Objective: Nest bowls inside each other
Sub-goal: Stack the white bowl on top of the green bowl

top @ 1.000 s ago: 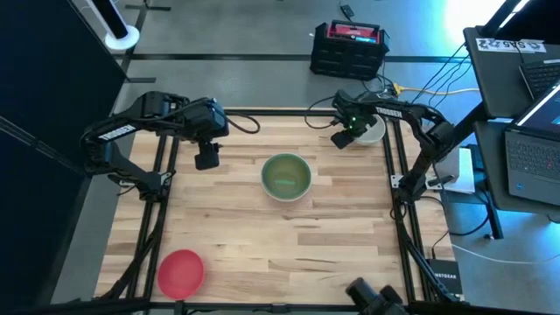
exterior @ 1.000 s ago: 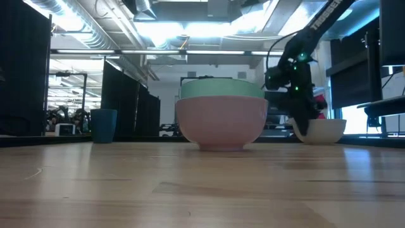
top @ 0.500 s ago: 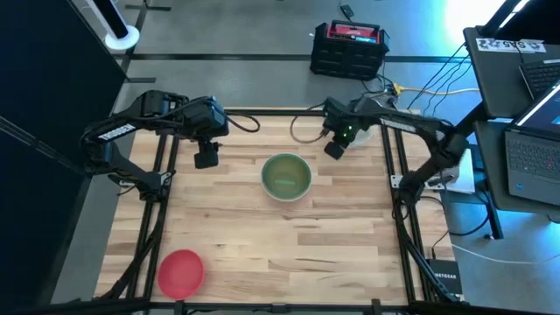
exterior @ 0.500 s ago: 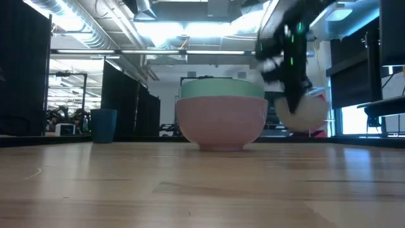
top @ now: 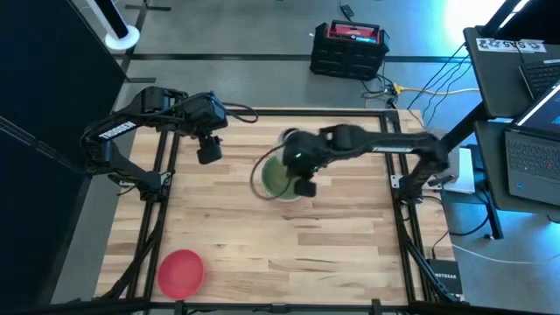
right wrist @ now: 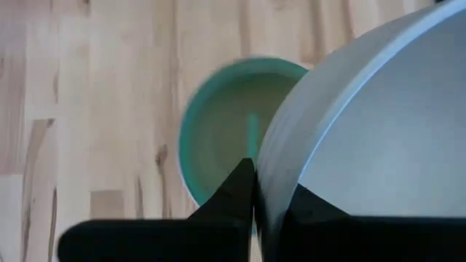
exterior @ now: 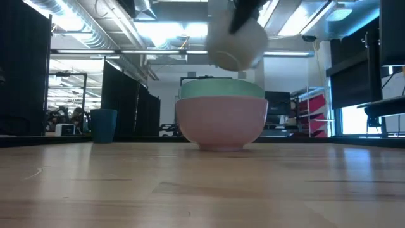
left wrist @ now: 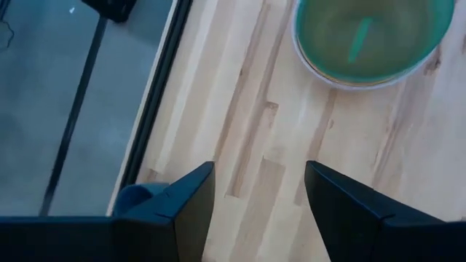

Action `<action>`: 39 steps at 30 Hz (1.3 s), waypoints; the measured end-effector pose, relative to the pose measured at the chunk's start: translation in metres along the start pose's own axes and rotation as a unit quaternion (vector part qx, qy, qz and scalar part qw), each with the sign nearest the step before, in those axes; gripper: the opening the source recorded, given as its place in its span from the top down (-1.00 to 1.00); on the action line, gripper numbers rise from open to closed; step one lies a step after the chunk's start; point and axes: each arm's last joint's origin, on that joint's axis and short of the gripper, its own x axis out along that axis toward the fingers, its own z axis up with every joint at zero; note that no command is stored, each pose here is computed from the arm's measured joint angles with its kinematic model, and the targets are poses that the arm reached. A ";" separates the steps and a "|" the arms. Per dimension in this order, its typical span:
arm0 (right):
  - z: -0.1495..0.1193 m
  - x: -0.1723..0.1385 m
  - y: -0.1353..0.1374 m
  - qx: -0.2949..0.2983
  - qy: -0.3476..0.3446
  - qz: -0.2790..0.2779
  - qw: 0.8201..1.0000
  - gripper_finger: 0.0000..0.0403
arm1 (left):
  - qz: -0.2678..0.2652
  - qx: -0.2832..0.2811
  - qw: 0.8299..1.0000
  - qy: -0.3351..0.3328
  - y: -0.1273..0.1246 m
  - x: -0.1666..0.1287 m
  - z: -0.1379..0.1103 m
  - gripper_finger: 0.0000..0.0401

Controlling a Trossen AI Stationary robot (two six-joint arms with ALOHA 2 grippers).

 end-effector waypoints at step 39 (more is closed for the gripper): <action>0.011 0.052 0.024 0.029 0.106 0.000 0.994 0.03 | -0.052 0.034 0.998 -0.001 -0.025 -0.001 -0.003 0.03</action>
